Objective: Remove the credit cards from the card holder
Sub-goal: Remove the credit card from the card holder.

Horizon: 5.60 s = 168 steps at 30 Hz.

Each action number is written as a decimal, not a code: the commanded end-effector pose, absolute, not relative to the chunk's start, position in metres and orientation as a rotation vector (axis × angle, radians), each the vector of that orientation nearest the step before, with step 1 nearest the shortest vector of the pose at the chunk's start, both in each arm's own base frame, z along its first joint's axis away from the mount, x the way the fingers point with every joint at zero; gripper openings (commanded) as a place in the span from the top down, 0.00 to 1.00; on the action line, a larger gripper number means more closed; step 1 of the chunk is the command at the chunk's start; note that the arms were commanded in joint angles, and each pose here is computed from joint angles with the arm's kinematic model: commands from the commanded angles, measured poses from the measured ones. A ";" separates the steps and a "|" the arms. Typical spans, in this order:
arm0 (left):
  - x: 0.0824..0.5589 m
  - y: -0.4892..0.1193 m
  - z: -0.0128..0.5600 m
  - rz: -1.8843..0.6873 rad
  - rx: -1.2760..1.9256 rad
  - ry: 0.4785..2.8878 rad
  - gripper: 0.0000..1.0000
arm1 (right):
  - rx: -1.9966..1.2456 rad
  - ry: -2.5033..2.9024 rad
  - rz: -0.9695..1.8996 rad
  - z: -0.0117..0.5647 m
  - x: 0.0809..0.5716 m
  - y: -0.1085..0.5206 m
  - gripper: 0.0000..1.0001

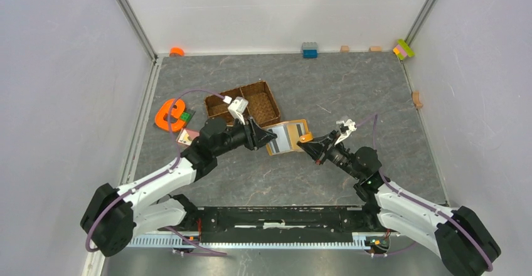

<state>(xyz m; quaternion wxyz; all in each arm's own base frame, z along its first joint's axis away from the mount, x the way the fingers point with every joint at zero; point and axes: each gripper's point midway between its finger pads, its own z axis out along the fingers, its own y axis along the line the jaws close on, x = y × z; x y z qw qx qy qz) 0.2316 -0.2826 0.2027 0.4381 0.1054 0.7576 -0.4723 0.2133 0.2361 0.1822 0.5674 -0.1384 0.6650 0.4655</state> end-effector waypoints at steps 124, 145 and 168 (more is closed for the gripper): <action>0.188 -0.338 0.225 -1.665 0.586 1.759 0.48 | -0.329 1.247 1.552 0.243 0.171 0.233 0.95; 0.187 -0.338 0.230 -1.672 0.594 1.744 0.98 | -0.282 1.265 1.424 0.236 0.182 0.223 0.67; 0.184 -0.334 0.235 -1.660 0.602 1.725 0.98 | -0.111 1.347 1.321 0.213 0.203 0.200 1.00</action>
